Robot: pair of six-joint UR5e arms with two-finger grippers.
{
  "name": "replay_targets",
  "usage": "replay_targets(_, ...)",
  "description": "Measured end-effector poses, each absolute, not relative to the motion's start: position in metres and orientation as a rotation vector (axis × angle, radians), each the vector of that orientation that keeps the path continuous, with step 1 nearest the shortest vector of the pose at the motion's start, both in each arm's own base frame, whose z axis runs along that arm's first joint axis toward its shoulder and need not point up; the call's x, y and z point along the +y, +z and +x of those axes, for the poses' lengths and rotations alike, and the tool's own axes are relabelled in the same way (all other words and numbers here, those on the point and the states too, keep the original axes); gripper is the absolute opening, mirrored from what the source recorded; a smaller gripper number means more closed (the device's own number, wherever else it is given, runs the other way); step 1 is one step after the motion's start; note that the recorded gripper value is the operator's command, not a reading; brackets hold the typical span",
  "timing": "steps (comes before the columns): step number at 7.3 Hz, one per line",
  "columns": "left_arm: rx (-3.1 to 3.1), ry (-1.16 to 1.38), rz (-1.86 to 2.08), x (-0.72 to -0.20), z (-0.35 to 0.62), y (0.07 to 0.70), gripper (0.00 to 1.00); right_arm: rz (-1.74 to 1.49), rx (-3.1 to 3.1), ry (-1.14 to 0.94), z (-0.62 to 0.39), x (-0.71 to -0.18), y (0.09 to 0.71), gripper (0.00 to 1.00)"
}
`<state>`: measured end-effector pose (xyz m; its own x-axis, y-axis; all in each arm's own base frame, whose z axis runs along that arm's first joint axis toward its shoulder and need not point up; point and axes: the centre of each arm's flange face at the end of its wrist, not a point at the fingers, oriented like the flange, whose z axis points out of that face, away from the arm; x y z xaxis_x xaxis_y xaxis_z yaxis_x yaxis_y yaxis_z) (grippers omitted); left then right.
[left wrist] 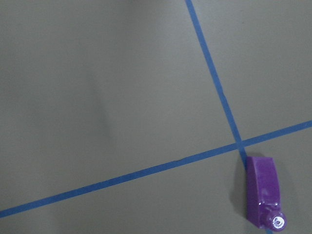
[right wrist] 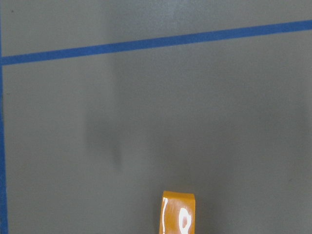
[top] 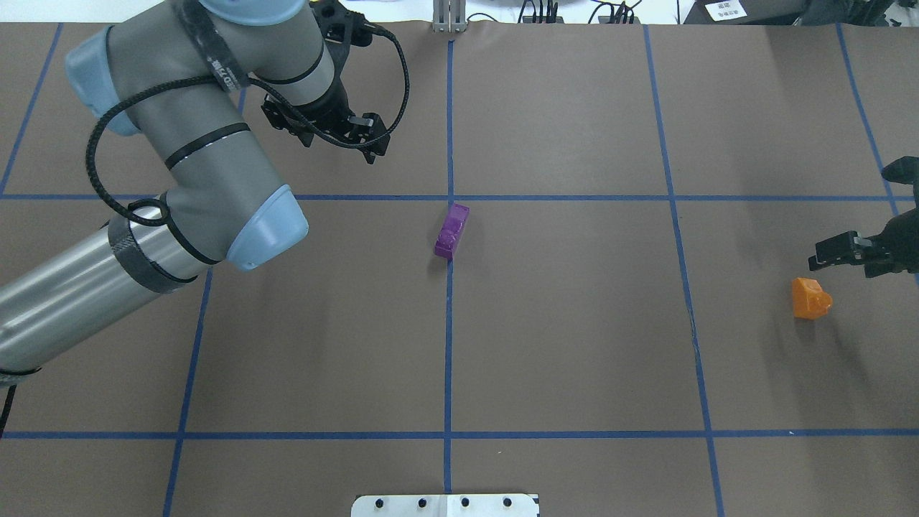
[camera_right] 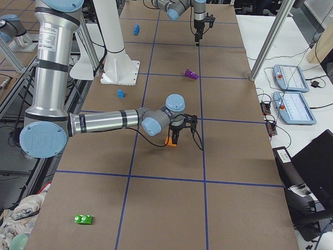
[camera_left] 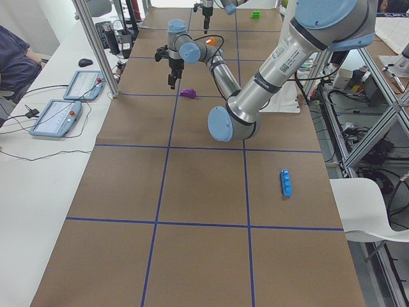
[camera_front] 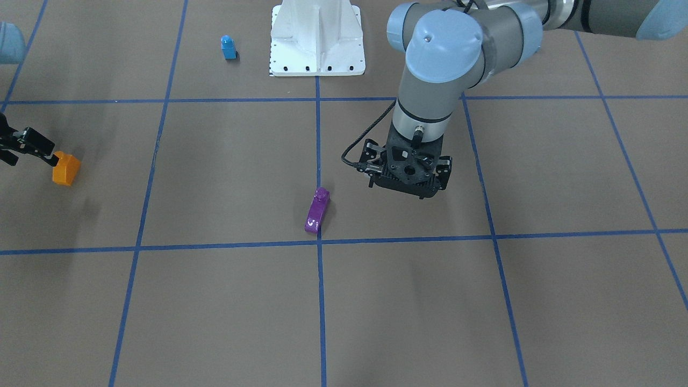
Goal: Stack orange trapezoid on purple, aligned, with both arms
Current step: 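Raise the left gripper away while the right gripper reaches the orange block, then close the right gripper on the orange trapezoid block and lift it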
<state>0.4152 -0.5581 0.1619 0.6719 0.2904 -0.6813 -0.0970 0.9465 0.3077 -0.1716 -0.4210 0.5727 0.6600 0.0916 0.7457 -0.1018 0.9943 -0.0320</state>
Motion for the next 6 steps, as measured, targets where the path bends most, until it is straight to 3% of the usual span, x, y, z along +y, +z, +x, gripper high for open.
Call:
replay_targets(2,0.802,0.223,0.258,-0.557,0.407,0.168,1.0,-0.007,-0.813,0.068,-0.196,-0.41,0.583,1.0)
replay_targets(3,0.802,0.223,0.258,-0.557,0.406,0.169,1.0,-0.021,-0.801,0.053,-0.205,-0.407,0.589,0.92)
replay_targets(4,0.8,0.223,0.257,-0.557,0.406,0.17,1.0,-0.033,-0.792,0.043,-0.212,-0.405,0.595,0.77)
replay_targets(6,0.797,0.221,0.255,-0.557,0.406,0.173,1.0,-0.048,-0.782,0.039,-0.217,-0.404,0.603,0.27)
